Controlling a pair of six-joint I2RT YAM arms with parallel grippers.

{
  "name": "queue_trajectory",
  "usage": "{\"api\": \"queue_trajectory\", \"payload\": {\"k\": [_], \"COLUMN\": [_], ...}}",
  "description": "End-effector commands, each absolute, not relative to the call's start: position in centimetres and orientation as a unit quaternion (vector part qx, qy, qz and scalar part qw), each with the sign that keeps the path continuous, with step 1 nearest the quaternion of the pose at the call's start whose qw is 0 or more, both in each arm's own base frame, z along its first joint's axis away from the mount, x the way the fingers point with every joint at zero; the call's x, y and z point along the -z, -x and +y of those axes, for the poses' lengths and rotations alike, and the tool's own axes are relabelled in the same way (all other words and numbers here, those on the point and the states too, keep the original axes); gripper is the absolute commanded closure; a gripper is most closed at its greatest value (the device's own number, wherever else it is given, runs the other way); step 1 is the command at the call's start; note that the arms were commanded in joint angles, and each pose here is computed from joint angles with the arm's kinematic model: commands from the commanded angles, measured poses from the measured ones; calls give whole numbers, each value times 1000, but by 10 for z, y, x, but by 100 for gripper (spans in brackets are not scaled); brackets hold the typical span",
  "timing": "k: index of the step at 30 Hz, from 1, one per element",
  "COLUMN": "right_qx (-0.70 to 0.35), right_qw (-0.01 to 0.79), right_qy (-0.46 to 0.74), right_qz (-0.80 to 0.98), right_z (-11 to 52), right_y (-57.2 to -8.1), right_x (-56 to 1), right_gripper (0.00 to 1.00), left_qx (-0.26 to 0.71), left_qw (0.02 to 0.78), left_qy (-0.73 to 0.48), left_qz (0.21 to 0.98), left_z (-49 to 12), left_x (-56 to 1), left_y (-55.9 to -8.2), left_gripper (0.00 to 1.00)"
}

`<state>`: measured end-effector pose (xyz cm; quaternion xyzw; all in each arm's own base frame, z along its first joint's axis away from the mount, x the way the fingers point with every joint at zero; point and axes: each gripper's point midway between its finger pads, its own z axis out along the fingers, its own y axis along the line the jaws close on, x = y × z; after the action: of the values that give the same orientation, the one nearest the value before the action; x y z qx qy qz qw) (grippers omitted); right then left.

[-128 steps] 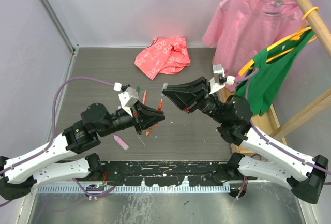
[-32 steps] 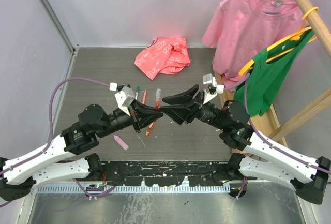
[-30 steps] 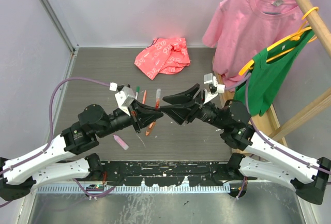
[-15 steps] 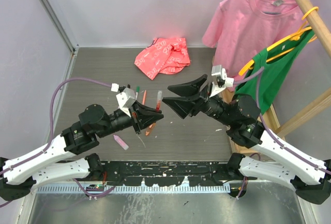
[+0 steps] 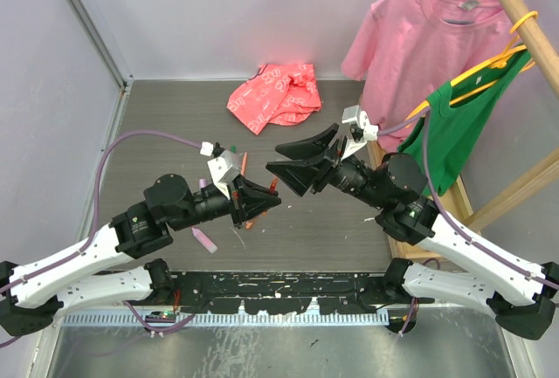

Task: Insert the pens into the pen caps
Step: Press the pen cap onto the pen.

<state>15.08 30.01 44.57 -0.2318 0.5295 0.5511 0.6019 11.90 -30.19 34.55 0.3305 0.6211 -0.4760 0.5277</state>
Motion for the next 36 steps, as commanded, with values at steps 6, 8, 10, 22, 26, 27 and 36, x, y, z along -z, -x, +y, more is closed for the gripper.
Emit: {"api": "queue_trajectory", "payload": {"k": [6,8,10,22,26,27,36], "right_qx": [-564,-563,-564,-573,-577,-577,-573], "right_qw": [605,604,604,594,586,584,556], "right_qy": [239,239,237,234,240,242,257], "right_qz": [509,511,511,514,517,518,545], "right_z": [300,301,300,300,304,305,314], "right_y": [-144,-144,-144,-142,-140,-140,-140], "right_x": [-465,-463,-462,-456,-451,-449,-425], "right_gripper": [55,60,65,93,100,100,100], "left_qx": [492,492,492,490,489,488,483], "left_qw": [554,556,558,576,586,590,622], "left_qy": [-327,-326,-325,-309,-300,-296,-281], "left_qz": [586,585,584,577,572,571,549], "left_z": [-299,-298,-298,-293,-290,-289,-281], "left_x": [-379,-381,-382,-393,-400,-402,-436], "left_y": [-116,-116,-116,-120,-123,-124,-128], "left_gripper": [100,100,100,100,100,100,100]}}
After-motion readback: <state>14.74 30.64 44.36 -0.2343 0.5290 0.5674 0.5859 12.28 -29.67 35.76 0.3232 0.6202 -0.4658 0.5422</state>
